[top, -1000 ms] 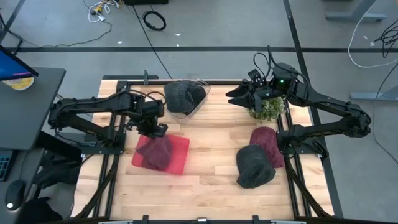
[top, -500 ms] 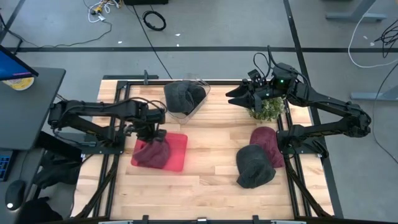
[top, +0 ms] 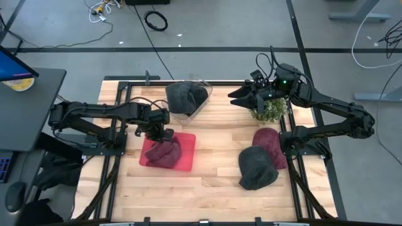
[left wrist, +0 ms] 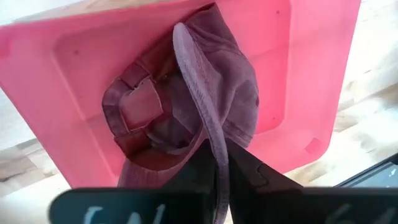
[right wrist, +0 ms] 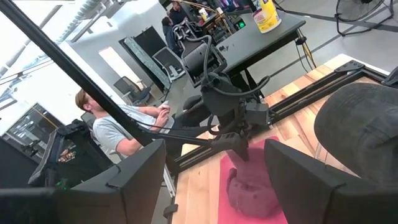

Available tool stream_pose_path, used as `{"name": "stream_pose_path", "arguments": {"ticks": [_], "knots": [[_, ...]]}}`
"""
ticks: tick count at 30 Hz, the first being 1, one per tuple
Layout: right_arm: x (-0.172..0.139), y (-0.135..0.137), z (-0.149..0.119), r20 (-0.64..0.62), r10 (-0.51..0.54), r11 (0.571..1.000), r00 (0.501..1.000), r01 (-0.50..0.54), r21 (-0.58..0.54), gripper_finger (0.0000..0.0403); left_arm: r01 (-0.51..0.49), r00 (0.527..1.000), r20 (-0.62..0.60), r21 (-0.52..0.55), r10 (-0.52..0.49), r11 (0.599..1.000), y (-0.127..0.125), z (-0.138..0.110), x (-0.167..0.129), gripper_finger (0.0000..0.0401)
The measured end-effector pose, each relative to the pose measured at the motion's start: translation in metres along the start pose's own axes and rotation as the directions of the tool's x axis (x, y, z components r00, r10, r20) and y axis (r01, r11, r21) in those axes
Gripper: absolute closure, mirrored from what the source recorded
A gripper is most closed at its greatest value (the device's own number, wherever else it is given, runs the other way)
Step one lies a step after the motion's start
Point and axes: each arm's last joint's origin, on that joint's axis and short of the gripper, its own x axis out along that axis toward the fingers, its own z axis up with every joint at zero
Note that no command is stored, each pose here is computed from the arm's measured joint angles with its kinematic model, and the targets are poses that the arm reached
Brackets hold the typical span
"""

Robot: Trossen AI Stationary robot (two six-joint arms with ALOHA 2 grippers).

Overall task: Pick & Place hat
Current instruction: Put the left red cap into the red bin, then put the black cap into the transparent bin

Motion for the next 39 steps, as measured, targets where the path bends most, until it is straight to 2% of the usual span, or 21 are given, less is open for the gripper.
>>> {"name": "stream_pose_path", "arguments": {"ticks": [6,12,16,21,27,31,34,39], "knots": [[0.000,0.000,0.000,0.009,-0.015,1.000,1.000,0.015,0.000,0.0128,-0.018,1.000,0.006,0.018,0.018,1.000,0.001,0.000,0.000,0.0317],[0.000,-0.001,0.000,0.008,-0.016,1.000,1.000,0.016,0.001,0.0128,0.029,0.997,-0.079,0.047,-0.026,0.998,0.003,-0.005,-0.006,0.0254],[0.000,-0.001,0.000,0.004,-0.019,1.000,1.000,0.019,0.004,0.0128,0.054,0.996,-0.068,0.058,-0.050,0.997,0.008,-0.009,-0.017,0.0219],[0.000,-0.001,-0.001,-0.002,-0.023,1.000,1.000,0.023,0.008,0.0128,0.106,0.994,0.002,0.063,-0.107,0.992,0.015,-0.014,-0.035,0.0197],[0.000,-0.003,-0.003,-0.024,-0.038,0.999,0.999,0.039,0.028,0.0128,0.224,0.971,0.078,0.025,-0.226,0.974,0.030,-0.020,-0.064,0.0199],[-0.001,-0.007,-0.010,-0.084,-0.077,0.993,0.993,0.084,0.084,0.0128,0.324,0.927,0.187,0.031,-0.324,0.946,0.038,-0.023,-0.088,0.0215],[-0.002,-0.011,-0.017,-0.145,-0.137,0.980,0.980,0.156,0.123,0.0128,0.362,0.868,0.325,0.103,-0.375,0.927,0.038,-0.025,-0.113,0.0232],[-0.006,-0.017,-0.034,-0.296,-0.201,0.943,0.934,0.267,0.200,0.0128,0.326,0.712,0.542,0.307,-0.446,0.894,0.030,-0.025,-0.157,0.0267]]}}
